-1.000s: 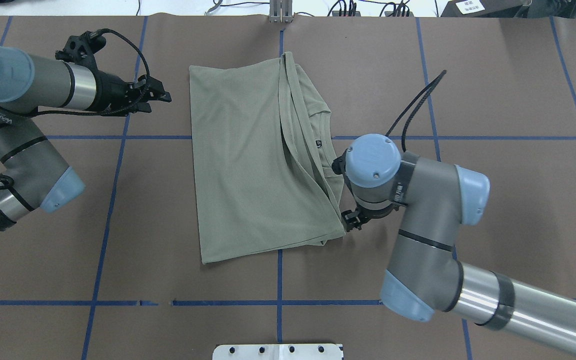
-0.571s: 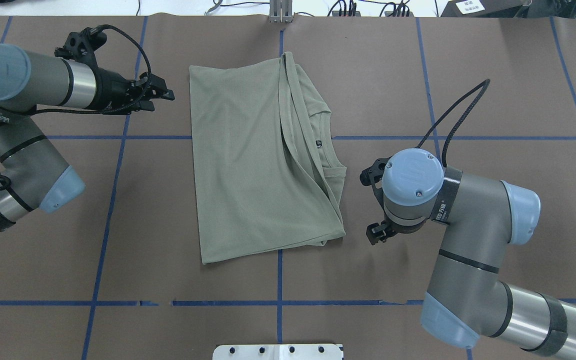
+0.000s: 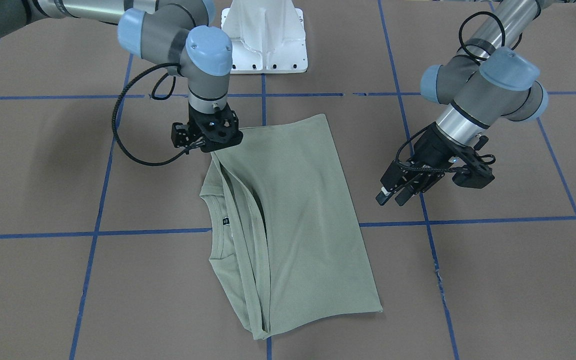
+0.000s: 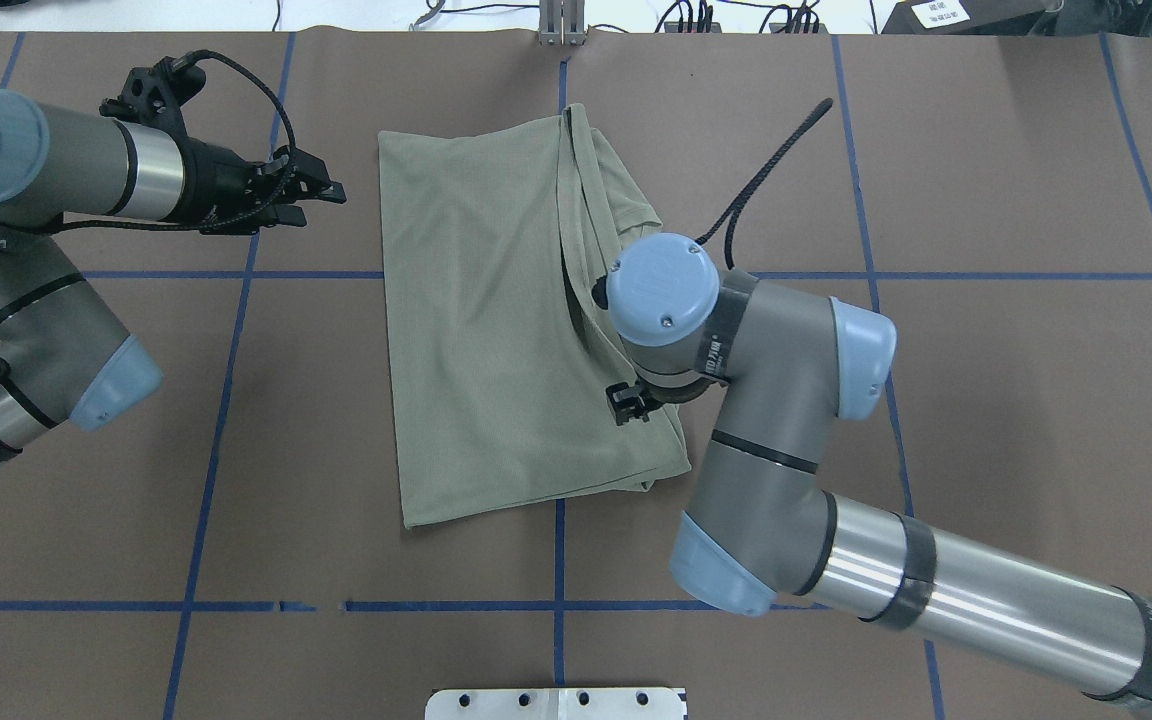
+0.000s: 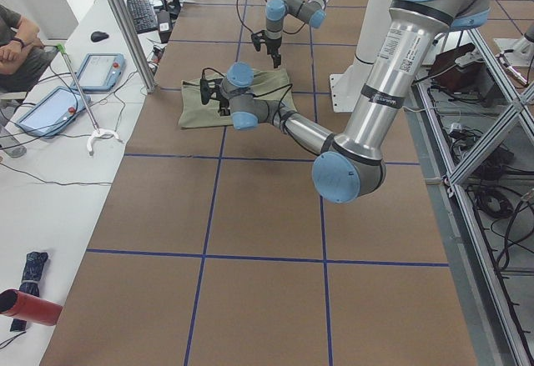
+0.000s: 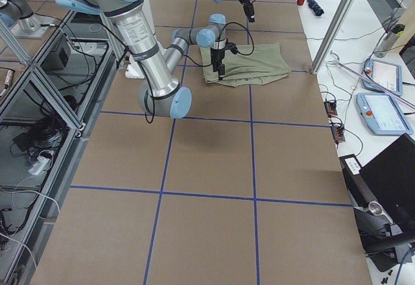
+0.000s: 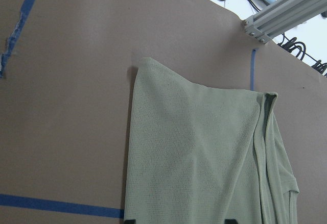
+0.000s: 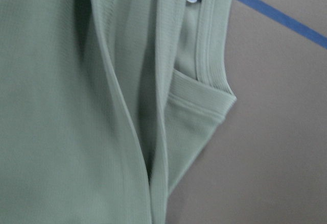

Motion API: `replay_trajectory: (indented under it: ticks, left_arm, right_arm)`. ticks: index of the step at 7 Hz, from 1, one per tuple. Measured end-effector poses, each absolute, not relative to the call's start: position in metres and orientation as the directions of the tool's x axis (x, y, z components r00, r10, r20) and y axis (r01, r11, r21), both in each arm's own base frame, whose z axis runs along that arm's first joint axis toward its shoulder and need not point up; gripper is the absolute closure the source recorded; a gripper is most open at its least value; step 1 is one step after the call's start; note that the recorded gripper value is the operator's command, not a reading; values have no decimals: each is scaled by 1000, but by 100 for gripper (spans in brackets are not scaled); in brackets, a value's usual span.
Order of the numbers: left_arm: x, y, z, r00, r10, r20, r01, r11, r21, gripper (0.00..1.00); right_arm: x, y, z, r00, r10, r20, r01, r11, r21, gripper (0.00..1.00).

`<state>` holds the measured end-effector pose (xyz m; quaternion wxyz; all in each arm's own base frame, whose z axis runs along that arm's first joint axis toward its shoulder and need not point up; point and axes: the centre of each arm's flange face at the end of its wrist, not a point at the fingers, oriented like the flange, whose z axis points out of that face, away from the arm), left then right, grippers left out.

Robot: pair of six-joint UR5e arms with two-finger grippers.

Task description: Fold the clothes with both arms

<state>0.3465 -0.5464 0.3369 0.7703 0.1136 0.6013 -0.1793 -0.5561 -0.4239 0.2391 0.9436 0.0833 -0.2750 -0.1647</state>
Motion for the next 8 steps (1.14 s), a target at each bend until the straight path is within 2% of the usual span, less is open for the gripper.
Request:
replay_trajectory:
  ticks: [6,8]
  left_arm:
    - [342,-538,343,215,-143,-966,407,913,-44,34]
    - [341,-538,343,215,-142,-966,406,913,-45,34]
  right_arm:
    - [-601,-500,249,808,-299,507,188,948,258,0]
    - [-550,-529,290,808,-312,500,203,944,261,0]
